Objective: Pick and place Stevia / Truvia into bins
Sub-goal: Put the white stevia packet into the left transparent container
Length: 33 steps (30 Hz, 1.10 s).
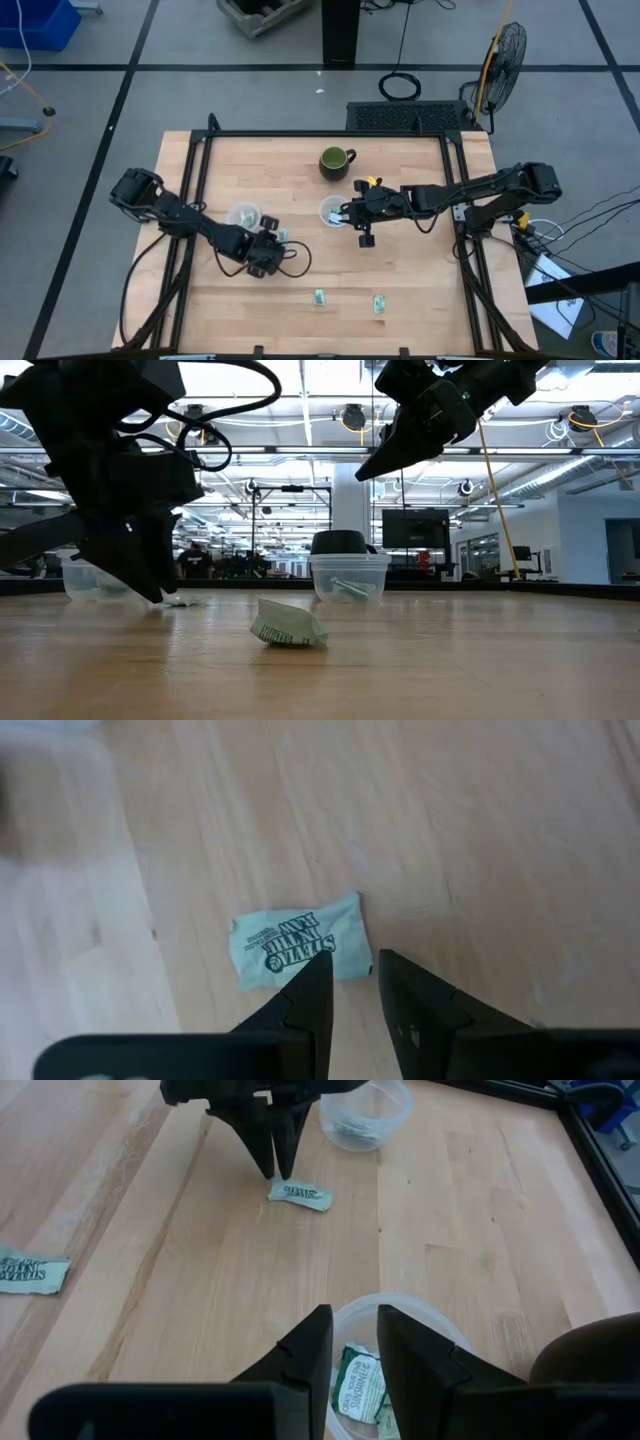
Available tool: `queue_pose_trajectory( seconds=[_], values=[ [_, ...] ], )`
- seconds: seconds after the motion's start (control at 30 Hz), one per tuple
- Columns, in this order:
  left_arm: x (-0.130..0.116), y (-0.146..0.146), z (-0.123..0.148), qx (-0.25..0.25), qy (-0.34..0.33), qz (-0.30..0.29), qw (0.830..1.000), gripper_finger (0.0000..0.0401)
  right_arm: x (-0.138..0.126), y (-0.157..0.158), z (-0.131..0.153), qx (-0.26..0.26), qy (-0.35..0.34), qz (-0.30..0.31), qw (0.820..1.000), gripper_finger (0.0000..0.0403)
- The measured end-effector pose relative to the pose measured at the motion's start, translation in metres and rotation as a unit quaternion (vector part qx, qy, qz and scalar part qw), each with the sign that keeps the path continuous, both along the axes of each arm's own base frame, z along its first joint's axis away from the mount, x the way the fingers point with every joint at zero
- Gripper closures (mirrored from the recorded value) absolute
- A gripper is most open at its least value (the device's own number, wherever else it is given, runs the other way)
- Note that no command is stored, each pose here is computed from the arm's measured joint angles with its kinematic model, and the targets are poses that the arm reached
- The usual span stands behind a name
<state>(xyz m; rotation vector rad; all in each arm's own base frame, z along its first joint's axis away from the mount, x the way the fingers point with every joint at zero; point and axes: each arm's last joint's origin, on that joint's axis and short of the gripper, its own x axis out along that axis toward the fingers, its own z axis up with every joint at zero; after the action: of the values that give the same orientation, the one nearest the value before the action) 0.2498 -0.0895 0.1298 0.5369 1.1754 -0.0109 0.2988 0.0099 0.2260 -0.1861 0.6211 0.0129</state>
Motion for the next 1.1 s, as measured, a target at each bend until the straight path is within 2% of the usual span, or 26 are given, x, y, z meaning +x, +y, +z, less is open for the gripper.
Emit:
queue_pose_trajectory(
  seconds=[0.17, 0.4, 0.77, 0.87, 1.0, 1.1],
  values=[
    [0.0, 0.002, -0.001, -0.022, 0.014, -0.007, 1.0, 0.0311, 0.0, 0.0, 0.0, 0.0, 0.0, 0.0, 1.0, 0.0328],
    [0.001, 0.004, 0.0, -0.008, 0.021, -0.033, 0.999, 0.0311, 0.0, 0.0, 0.0, -0.005, 0.0, 0.004, 1.0, 0.0328],
    [0.007, 0.015, -0.005, -0.023, 0.031, -0.017, 0.999, 0.0313, 0.0, 0.0, 0.0, -0.006, 0.0, 0.004, 1.0, 0.0328],
    [0.008, 0.016, -0.013, -0.029, 0.049, -0.018, 0.998, 0.0336, 0.0, 0.0, 0.0, -0.006, 0.0, 0.004, 1.0, 0.0328],
    [0.007, 0.014, -0.015, -0.023, 0.057, -0.026, 0.998, 0.039, 0.0, 0.0, 0.0, -0.006, 0.0, 0.004, 1.0, 0.0328],
    [0.006, 0.012, -0.007, -0.016, 0.042, -0.032, 0.998, 0.0393, 0.0, 0.0, 0.0, -0.006, 0.0, 0.005, 1.0, 0.0328]
  ],
)
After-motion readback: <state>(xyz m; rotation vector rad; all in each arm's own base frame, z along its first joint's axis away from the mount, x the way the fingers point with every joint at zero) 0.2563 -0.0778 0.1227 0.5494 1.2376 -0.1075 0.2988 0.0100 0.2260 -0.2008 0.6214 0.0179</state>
